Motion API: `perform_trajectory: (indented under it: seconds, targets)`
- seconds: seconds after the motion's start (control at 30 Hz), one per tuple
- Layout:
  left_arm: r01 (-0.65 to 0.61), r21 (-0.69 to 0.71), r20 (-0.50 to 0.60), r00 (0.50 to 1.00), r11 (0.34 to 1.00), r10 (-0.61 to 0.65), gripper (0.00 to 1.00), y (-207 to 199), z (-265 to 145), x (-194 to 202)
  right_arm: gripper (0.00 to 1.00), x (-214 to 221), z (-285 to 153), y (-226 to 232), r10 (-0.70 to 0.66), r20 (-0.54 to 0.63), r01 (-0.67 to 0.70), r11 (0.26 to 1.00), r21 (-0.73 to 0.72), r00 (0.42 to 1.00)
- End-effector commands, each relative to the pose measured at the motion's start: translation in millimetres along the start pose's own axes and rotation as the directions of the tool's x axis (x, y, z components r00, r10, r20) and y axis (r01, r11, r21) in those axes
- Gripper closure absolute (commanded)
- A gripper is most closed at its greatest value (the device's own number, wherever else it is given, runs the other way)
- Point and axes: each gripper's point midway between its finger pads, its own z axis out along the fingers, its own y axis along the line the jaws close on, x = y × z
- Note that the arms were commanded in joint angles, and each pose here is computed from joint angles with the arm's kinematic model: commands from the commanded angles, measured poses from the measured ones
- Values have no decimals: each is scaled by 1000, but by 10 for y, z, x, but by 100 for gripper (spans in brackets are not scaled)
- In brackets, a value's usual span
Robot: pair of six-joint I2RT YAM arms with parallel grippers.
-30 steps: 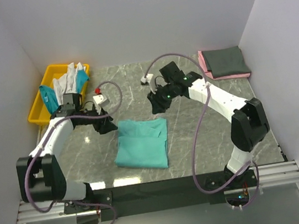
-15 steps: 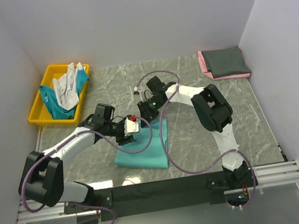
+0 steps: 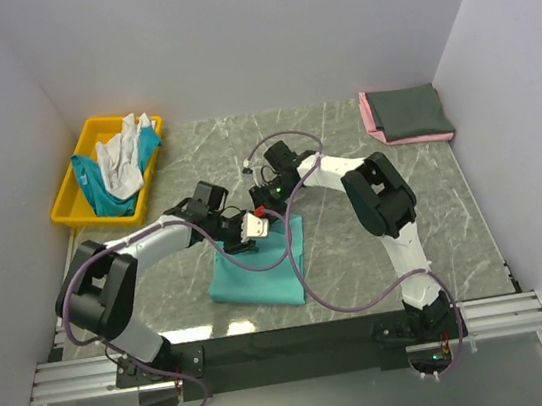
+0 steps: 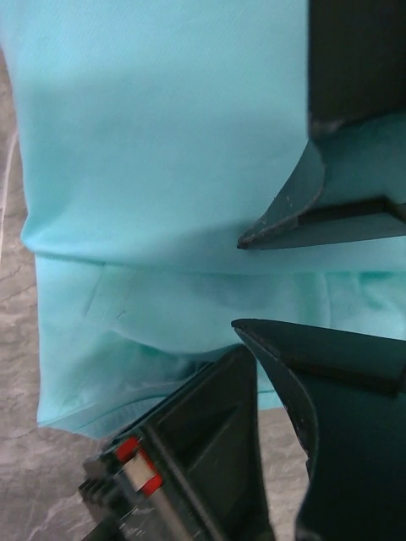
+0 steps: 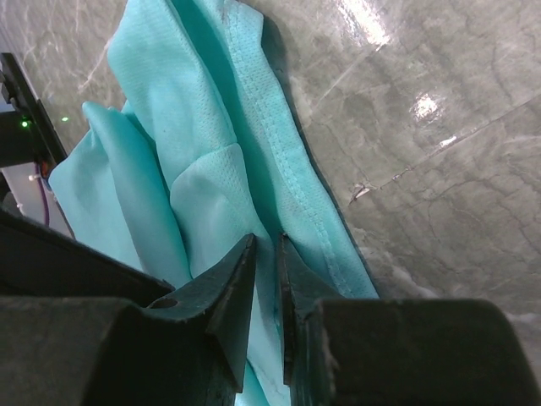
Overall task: Fold and stack the t-shirts
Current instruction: Fold the tshirt
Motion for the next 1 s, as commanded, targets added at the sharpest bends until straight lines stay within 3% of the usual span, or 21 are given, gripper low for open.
perform_trajectory:
  seconds: [0.0,0.3,0.67,0.97]
  targets:
    - [-35,16,5,999,999,35,57,100,36,-128,77,-127,22,51,-24,22,25,1000,-17,999]
    - [-1,126,-23,1000,992,4,53,-136,18,-102,78,-107,13,46,-28,13,28,1000,-12,1000]
    - [40,127,-108,994,991,-27,58,-107,144,11,78,-84,49,66,-3,1,3,999,-42,1000]
    - [63,117,-128,991,991,-48,52,-48,205,31,79,-46,65,49,-3,-13,2,999,-45,1000]
